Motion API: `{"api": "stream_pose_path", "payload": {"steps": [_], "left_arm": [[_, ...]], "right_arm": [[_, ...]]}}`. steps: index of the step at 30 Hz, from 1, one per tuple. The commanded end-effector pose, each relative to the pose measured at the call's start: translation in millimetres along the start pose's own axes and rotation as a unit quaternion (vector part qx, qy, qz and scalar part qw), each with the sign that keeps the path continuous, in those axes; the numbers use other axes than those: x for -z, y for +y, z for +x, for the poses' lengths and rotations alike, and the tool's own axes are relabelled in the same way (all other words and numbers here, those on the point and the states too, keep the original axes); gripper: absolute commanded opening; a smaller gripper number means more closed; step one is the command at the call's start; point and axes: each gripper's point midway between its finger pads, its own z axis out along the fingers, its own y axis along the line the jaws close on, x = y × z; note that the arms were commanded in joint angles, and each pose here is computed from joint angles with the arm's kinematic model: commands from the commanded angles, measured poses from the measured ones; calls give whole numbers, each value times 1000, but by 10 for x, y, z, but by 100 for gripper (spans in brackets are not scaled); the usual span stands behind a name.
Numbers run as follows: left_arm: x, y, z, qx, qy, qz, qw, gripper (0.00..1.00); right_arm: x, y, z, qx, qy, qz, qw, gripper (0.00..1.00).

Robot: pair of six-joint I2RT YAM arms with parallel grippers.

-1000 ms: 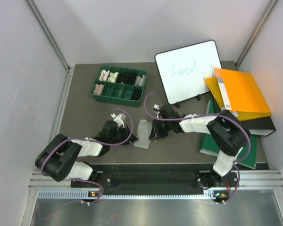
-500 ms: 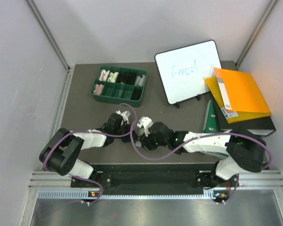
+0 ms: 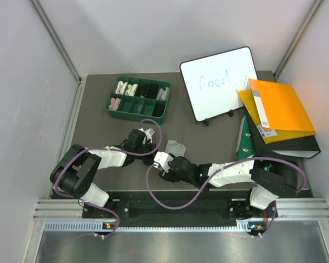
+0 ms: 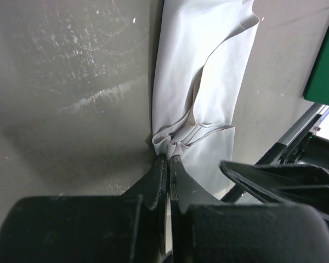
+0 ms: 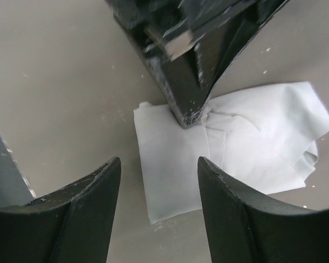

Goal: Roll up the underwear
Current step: Roll the underwear to the center of the board.

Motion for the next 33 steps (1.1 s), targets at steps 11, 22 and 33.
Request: {"api": "stream_pose_path", "payload": {"steps": [11,22,33], "left_arm": [[31,222,236,0,51,-46,998,0],[177,57,57,0,4,-28,1000,21],[611,136,-169,-17,-102,-63,993,54]], "right_arm": [[-180,-35,387,39,60,34,997,46],[-168,279,390,26,87,-56,994,0],[-27,474,-134,-136,70,-222,963,0]]}}
